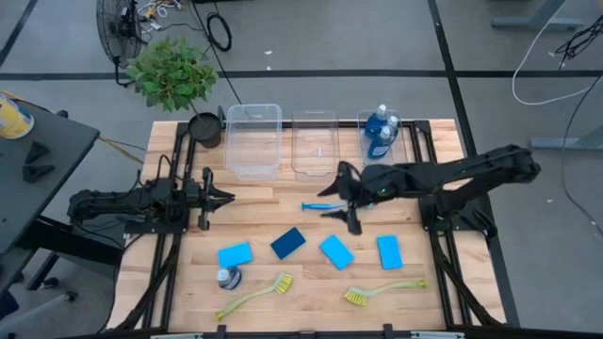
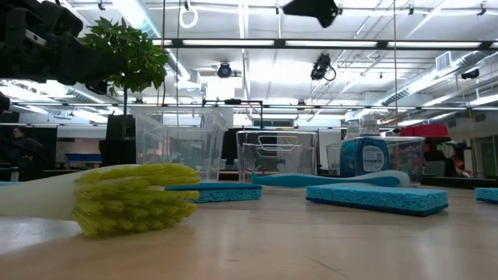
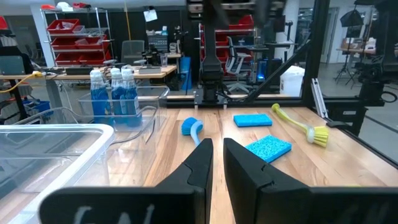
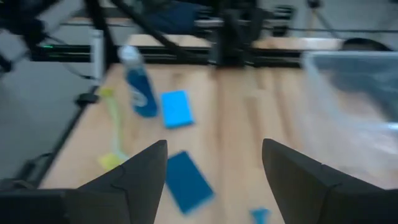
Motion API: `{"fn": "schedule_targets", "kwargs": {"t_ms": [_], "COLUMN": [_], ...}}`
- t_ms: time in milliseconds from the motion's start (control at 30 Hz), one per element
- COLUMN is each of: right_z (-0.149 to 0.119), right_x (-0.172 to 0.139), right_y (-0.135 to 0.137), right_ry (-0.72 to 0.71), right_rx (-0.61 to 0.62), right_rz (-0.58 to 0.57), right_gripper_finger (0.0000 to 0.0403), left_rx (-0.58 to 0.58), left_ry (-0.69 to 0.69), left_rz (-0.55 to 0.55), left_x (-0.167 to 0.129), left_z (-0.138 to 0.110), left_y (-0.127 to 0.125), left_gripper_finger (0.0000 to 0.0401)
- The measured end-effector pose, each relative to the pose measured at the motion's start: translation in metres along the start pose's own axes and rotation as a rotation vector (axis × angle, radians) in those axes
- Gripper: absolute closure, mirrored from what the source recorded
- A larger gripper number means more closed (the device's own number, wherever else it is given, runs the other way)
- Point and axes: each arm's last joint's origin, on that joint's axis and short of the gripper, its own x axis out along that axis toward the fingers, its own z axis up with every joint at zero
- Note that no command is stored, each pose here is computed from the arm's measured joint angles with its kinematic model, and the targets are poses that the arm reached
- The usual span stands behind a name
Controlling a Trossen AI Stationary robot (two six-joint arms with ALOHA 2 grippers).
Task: Pick & Place Kitchen Sink Supplies
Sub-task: Put the blue detergent into the right transparent bin
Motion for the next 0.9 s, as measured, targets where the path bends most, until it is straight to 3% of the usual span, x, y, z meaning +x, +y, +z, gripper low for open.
{"fn": "schedule_targets", "kwargs": {"t_ms": [300,467,900], "right_z": [0.012,0.03,0.063], "right_x": [0.04,0.06,0.104], "right_y": [0.027,0.041,0.061], "right_ry": [-0.022,-0.014,-0.047], "right_rx": [-0.058,-0.147,-0.186], "right_rz": [0.155,0.183,0.283], "right_gripper_finger": [0.014,0.014,0.014], "left_rx": [0.0,0.0,0.0], "left_ry": [0.0,0.0,0.0], "left_rz": [0.0,0.0,0.0], "left_x": [0.0,0.0,0.0], "left_z": [0.0,0.0,0.0], "left_y": [0.0,0.0,0.0], "left_gripper_finger": [0.0357,0.0357,0.0357]}}
